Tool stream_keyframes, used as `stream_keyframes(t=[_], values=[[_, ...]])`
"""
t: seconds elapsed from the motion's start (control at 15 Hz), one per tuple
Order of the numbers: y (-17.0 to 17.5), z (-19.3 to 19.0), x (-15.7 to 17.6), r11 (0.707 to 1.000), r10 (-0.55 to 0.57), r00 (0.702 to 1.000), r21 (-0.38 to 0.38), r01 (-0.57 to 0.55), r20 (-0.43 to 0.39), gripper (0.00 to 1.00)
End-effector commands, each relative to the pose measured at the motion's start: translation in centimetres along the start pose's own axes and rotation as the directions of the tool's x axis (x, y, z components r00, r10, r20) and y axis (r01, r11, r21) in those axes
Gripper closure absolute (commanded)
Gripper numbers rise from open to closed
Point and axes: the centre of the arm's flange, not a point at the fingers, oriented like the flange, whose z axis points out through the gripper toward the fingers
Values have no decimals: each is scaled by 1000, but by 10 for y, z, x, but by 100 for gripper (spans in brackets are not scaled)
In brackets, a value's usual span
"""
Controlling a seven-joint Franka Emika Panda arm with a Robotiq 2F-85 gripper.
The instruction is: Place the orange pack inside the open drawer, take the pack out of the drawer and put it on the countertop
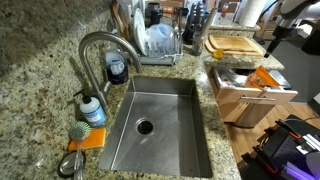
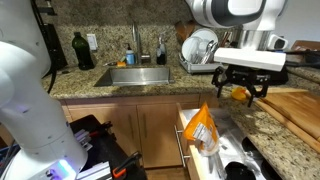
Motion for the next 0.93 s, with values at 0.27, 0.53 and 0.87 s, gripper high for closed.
stream_keyframes(t=[0.27,0.53,0.87], values=[[45,-187,-87,990,-9,990,-138,-10,-138,0],[47,-218,-105,983,20,982,-174,-52,-185,0],[46,-202,-95,987,12,987,-157,-38,-163,0]])
